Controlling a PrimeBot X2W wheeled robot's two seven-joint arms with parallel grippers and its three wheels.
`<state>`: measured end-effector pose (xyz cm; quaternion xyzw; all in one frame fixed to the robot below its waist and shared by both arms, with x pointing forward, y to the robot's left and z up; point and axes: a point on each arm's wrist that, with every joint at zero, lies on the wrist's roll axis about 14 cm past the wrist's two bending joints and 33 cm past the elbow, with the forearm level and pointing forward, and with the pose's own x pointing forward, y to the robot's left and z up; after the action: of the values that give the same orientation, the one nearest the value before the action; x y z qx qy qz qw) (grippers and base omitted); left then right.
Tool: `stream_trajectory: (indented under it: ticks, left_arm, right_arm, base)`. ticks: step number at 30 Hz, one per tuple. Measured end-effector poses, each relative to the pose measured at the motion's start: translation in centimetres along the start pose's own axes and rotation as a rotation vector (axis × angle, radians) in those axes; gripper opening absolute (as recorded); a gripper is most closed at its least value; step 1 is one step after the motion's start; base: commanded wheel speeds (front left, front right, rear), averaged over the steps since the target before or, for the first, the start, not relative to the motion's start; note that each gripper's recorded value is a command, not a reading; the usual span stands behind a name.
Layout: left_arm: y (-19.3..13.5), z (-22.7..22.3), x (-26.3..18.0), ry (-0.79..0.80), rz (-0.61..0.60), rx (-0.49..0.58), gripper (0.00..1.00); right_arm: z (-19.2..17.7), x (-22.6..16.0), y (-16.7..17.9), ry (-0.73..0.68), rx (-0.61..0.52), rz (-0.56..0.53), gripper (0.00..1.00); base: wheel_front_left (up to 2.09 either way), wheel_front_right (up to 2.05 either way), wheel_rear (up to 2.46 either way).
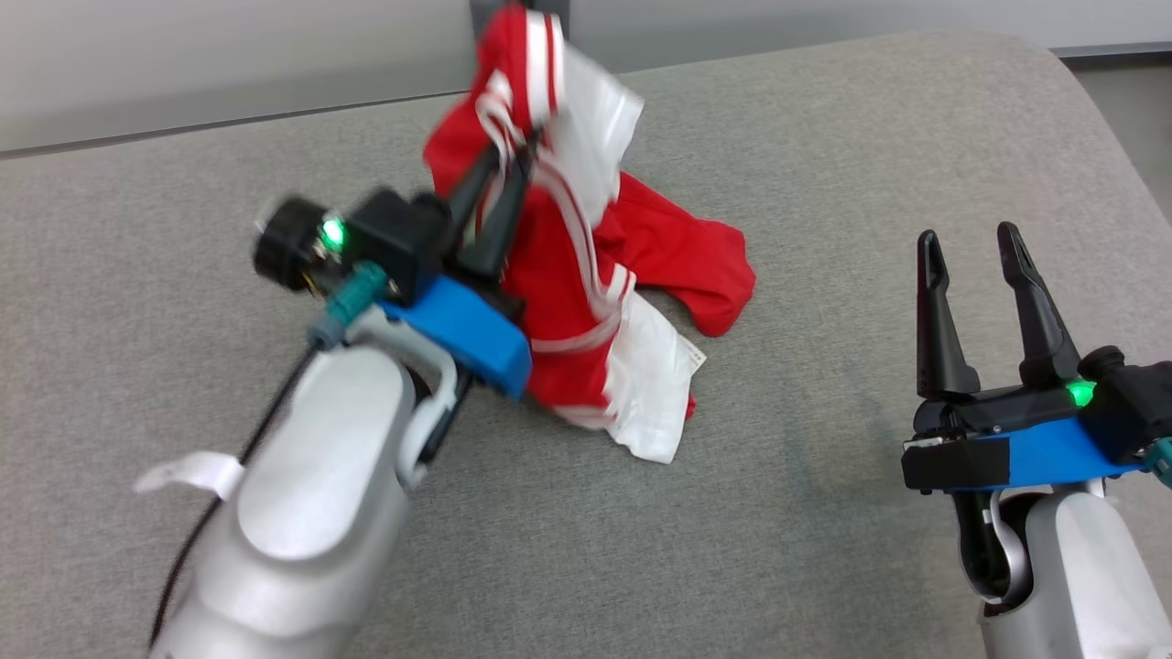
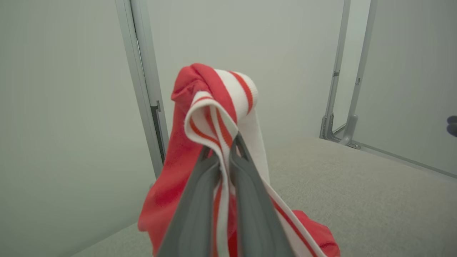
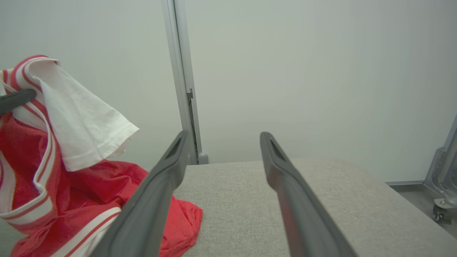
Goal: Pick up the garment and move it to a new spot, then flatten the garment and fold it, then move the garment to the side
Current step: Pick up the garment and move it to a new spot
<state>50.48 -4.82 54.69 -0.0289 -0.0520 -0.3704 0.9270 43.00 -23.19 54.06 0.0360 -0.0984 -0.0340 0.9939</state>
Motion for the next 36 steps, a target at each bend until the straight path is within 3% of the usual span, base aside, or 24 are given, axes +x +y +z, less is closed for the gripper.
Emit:
stream_trajectory:
  ticks: [8, 9, 10, 14, 21, 36]
  left_arm:
    - [-2.8, -8.7, -5.4, 0.224, 0.01, -0.1, 0.0]
    - [-3.3, -9.3, -5.9, 0.239, 0.006, -0.108, 0.15]
    - [-3.5, -9.5, -6.2, 0.246, 0.007, -0.109, 1.0]
    - [-3.2, -7.8, -6.2, 0.188, 0.03, -0.08, 1.0]
    - [0.0, -0.3, -6.2, -0.019, 0.152, 0.007, 1.0]
    - [9.9, 3.4, -17.8, -0.1, 0.591, 0.105, 1.0]
  right_arm:
    - [-0.6, 0.6, 2.0, 0.01, 0.017, 0.051, 1.0]
    - [-0.7, 0.6, 2.1, 0.011, 0.019, 0.054, 1.0]
    - [-0.7, 0.6, 2.3, 0.011, 0.021, 0.059, 1.0]
    - [-0.3, 0.4, 2.8, 0.005, 0.029, 0.072, 1.0]
    - [0.5, -0.2, 4.0, -0.01, 0.044, 0.103, 1.0]
    - [0.2, -0.2, 7.2, -0.002, 0.061, 0.184, 1.0]
  base:
    - [0.0, 0.0, 0.0]
    - [0.0, 0.0, 0.0]
    - [0.0, 0.0, 0.0]
    - [0.0, 0.0, 0.0]
    - [0.0, 0.0, 0.0]
    - [0.0, 0.0, 0.0]
